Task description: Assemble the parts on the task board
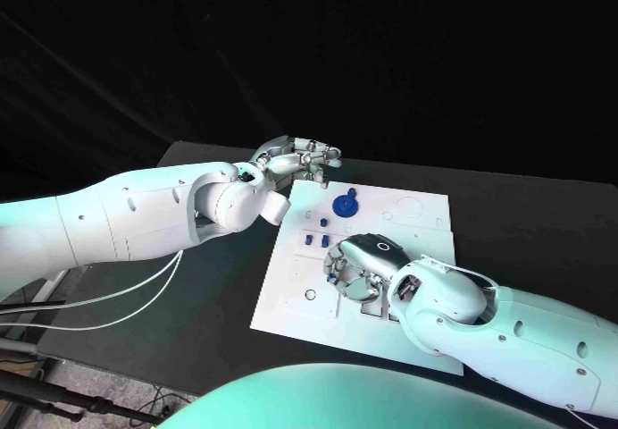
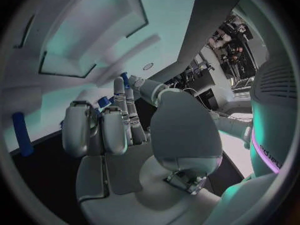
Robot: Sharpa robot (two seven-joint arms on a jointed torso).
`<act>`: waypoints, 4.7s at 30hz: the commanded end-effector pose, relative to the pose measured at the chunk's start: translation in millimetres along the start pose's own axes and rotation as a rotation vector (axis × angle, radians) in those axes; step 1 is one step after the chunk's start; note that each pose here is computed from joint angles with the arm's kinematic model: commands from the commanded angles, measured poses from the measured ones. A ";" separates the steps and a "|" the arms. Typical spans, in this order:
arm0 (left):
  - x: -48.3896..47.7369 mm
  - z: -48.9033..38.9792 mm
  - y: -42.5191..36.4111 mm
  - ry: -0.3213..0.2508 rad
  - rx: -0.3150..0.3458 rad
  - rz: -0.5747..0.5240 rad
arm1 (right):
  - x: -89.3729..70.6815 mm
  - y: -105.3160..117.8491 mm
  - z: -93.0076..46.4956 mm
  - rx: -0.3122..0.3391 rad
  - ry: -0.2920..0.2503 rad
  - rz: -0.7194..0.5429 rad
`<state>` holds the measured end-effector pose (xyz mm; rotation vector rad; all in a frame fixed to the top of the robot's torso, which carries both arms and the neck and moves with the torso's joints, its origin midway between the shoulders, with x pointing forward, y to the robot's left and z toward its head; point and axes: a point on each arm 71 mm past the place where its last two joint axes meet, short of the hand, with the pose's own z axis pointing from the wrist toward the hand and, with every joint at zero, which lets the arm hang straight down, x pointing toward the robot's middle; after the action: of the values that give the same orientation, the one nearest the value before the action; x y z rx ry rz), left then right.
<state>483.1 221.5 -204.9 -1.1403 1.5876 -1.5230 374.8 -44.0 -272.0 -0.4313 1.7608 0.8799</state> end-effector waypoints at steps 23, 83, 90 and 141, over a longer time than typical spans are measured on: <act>1.1 0.1 -1.1 0.019 0.003 -0.002 | 2.1 -2.5 -5.9 0.012 -0.016 -0.020; -4.1 -2.2 -0.6 0.027 -0.001 -0.004 | -57.1 -86.4 -52.3 0.230 -0.002 -0.023; -3.8 -2.2 -0.5 0.028 -0.003 -0.004 | -60.0 -88.5 -51.4 0.266 -0.054 -0.017; -0.6 4.1 1.8 0.037 -0.005 -0.007 | -4.4 30.4 -8.6 -0.075 -0.014 0.097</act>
<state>487.1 221.9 -208.2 -1.1379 1.6095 -1.5339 353.0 -33.4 -253.7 -0.3353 1.7453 1.0106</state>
